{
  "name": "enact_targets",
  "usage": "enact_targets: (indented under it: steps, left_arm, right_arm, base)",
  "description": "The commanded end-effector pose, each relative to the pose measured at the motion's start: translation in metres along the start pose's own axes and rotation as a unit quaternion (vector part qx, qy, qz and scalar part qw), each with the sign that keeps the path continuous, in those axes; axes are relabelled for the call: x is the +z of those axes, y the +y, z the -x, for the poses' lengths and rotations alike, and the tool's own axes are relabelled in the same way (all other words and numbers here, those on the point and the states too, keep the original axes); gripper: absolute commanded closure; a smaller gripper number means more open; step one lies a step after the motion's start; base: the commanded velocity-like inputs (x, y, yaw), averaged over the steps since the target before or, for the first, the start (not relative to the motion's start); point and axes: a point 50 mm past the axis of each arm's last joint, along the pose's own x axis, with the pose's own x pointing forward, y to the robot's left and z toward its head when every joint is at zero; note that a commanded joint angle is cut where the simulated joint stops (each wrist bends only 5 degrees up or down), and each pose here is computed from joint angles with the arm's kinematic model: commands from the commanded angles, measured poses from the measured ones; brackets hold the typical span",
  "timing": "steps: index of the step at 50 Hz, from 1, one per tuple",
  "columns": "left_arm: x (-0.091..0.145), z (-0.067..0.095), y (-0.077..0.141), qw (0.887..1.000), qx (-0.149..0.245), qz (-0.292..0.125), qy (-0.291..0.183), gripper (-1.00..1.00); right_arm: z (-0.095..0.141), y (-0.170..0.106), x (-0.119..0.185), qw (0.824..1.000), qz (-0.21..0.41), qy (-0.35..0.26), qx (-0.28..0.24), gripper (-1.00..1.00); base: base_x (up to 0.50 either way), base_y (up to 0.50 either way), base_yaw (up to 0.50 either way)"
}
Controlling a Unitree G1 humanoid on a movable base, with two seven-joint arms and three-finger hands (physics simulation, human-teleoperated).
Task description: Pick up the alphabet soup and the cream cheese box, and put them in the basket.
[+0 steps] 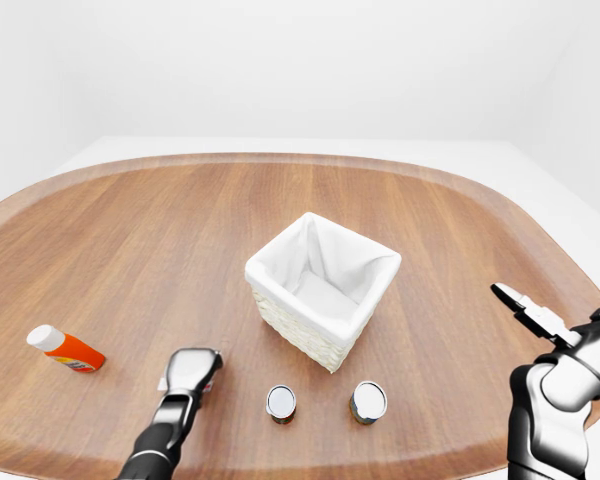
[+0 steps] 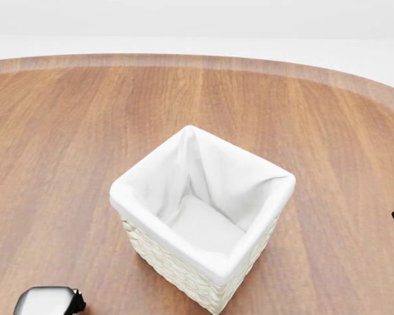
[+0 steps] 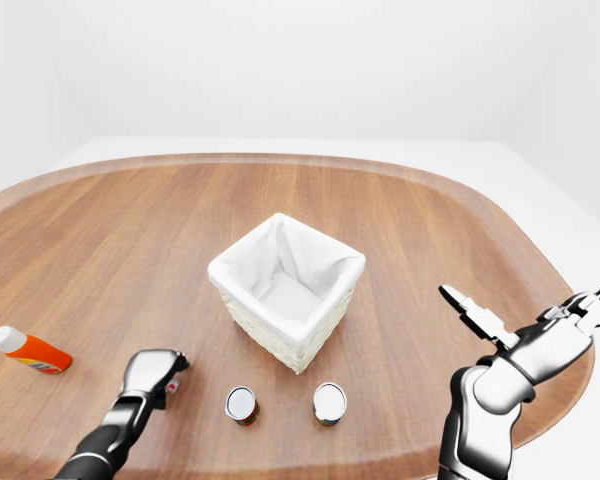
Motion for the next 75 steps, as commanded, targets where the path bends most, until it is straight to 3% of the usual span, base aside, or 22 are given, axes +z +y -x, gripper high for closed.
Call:
enact_targets:
  steps: [1,28,48,61,64,75]
  left_arm:
    - [-0.01,0.036,-0.032,0.997,-0.07,-0.002,0.015,1.0]
    - [-0.013,0.049,0.001,0.998,-0.039,0.035,0.034,1.0]
    - [-0.016,0.05,0.018,0.995,-0.01,0.078,0.055,1.0]
    - [-0.021,0.053,0.047,0.987,0.07,0.121,0.074,1.0]
    - [-0.018,0.053,0.06,0.982,0.105,0.134,0.078,1.0]
    - [-0.006,0.054,0.096,0.978,0.148,0.139,0.047,1.0]
  right_arm:
    - [0.0,0.0,0.0,1.0,0.0,-0.001,-0.001,-1.0]
    - [0.0,0.0,0.0,1.0,0.002,-0.002,0.0,-1.0]
    - [0.0,0.0,0.0,1.0,0.001,-0.001,0.0,-1.0]
    - [0.0,0.0,0.001,1.0,0.001,-0.002,0.0,-1.0]
    - [0.0,0.0,-0.001,1.0,0.003,0.0,0.0,-1.0]
    - [0.0,0.0,0.0,1.0,0.002,-0.001,0.0,-1.0]
  base:
    - [0.0,0.0,0.0]
    - [0.0,0.0,0.0]
    - [0.0,0.0,0.0]
    - [0.0,0.0,0.0]
    - [0.0,0.0,0.0]
    - [0.0,0.0,0.0]
